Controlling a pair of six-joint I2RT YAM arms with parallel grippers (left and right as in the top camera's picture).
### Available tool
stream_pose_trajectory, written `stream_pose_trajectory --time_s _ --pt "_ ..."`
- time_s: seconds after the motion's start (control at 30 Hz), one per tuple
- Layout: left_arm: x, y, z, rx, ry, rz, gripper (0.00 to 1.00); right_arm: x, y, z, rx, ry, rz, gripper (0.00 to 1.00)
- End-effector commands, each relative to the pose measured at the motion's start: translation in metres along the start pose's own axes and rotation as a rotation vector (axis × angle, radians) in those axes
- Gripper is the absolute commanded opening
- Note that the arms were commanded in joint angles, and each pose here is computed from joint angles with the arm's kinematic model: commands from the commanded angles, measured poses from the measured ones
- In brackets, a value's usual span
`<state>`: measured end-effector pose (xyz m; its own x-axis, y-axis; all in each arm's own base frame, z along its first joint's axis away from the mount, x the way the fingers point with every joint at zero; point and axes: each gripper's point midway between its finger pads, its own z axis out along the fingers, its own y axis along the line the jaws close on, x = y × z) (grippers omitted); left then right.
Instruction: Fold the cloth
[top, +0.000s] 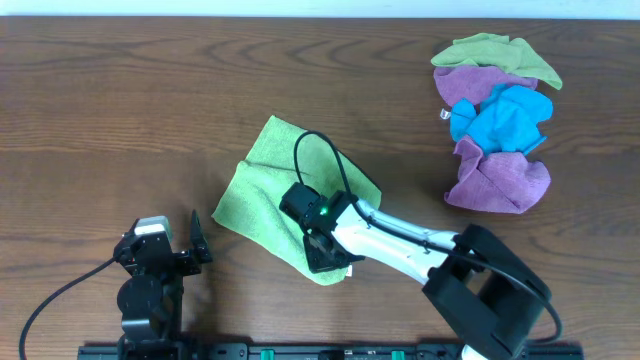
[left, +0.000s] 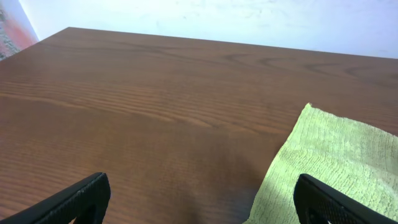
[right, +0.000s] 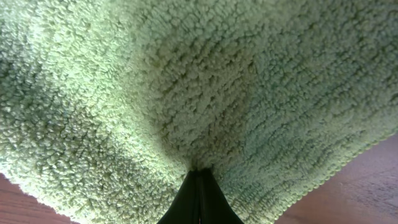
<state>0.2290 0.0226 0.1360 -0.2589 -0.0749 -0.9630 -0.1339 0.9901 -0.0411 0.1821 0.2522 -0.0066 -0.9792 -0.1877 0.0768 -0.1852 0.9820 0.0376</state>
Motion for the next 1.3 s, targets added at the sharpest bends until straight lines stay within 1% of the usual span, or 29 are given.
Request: stream_pose_trajectory --time_s 0.0,0.03,0.13,0.2,0.3,0.33,0.37,0.4,0.47,0.5,0.53,0.57,0.6,0.63,0.7,0.87,0.93,1.03,1.1,1.17,1.23,1.27 --pt "0.012 -0.001 0.003 0.006 0.029 0.014 0.95 0.014 -0.003 0.010 -0.004 0.077 -0.004 0.02" --pt "0.012 -0.001 0.003 0.006 0.029 0.014 0.95 0.003 0.007 -0.010 -0.049 0.015 -0.035 0.01" --pt "0.012 -0.001 0.003 0.006 0.029 0.014 0.95 -0.015 0.021 -0.064 -0.135 -0.136 -0.089 0.02" --pt "0.012 -0.001 0.003 0.006 0.029 0.014 0.96 -0.018 0.026 -0.098 -0.198 -0.217 -0.103 0.02" --pt "0.012 -0.001 0.003 0.006 0.029 0.014 0.95 -0.018 0.022 -0.137 -0.255 -0.314 -0.097 0.01" --pt "0.012 -0.001 0.003 0.006 0.029 0.014 0.95 -0.017 0.016 -0.150 -0.264 -0.344 -0.088 0.03" --pt "0.012 -0.001 0.003 0.006 0.029 0.014 0.95 -0.016 0.007 -0.161 -0.266 -0.371 -0.070 0.21" --pt "0.012 -0.001 0.003 0.006 0.029 0.014 0.96 -0.016 -0.002 -0.168 -0.263 -0.385 -0.050 0.42" --pt "0.012 -0.001 0.003 0.006 0.029 0.014 0.95 -0.013 -0.028 -0.178 -0.246 -0.387 0.004 0.51" --pt "0.012 -0.001 0.003 0.006 0.029 0.014 0.95 -0.012 -0.038 -0.179 -0.244 -0.373 0.037 0.61" --pt "0.012 -0.001 0.003 0.006 0.029 0.014 0.95 -0.010 -0.046 -0.178 -0.254 -0.354 0.062 0.68" --pt "0.012 -0.001 0.003 0.006 0.029 0.014 0.96 -0.010 -0.050 -0.178 -0.271 -0.339 0.069 0.70" --pt "0.012 -0.001 0.003 0.006 0.029 0.014 0.95 -0.010 -0.052 -0.176 -0.299 -0.319 0.067 0.79" --pt "0.012 -0.001 0.003 0.006 0.029 0.014 0.95 -0.010 -0.054 -0.174 -0.327 -0.299 0.071 0.82" --pt "0.012 -0.001 0.003 0.006 0.029 0.014 0.96 -0.012 -0.062 -0.164 -0.364 -0.272 0.105 0.84" --pt "0.012 -0.001 0.003 0.006 0.029 0.014 0.95 -0.018 -0.072 -0.130 -0.561 -0.216 0.181 0.85" --pt "0.012 -0.001 0.003 0.006 0.029 0.014 0.96 -0.015 -0.078 -0.114 -0.601 -0.196 0.216 0.85" --pt "0.012 -0.001 0.003 0.007 0.029 0.014 0.95 -0.009 -0.087 -0.090 -0.612 -0.180 0.253 0.85" --pt "0.013 -0.008 0.003 0.046 0.032 -0.008 0.95 -0.006 -0.085 -0.079 -0.651 -0.179 0.254 0.85" --pt "0.013 -0.027 0.001 0.153 0.046 -0.112 0.95 -0.006 -0.085 -0.069 -0.676 -0.191 0.268 0.85" --pt "0.015 -0.050 -0.005 0.287 0.091 -0.301 0.95 -0.007 -0.084 -0.064 -0.689 -0.205 0.270 0.85" --pt "0.015 -0.064 -0.010 0.366 0.133 -0.423 0.96 -0.006 -0.084 -0.061 -0.694 -0.211 0.267 0.85"
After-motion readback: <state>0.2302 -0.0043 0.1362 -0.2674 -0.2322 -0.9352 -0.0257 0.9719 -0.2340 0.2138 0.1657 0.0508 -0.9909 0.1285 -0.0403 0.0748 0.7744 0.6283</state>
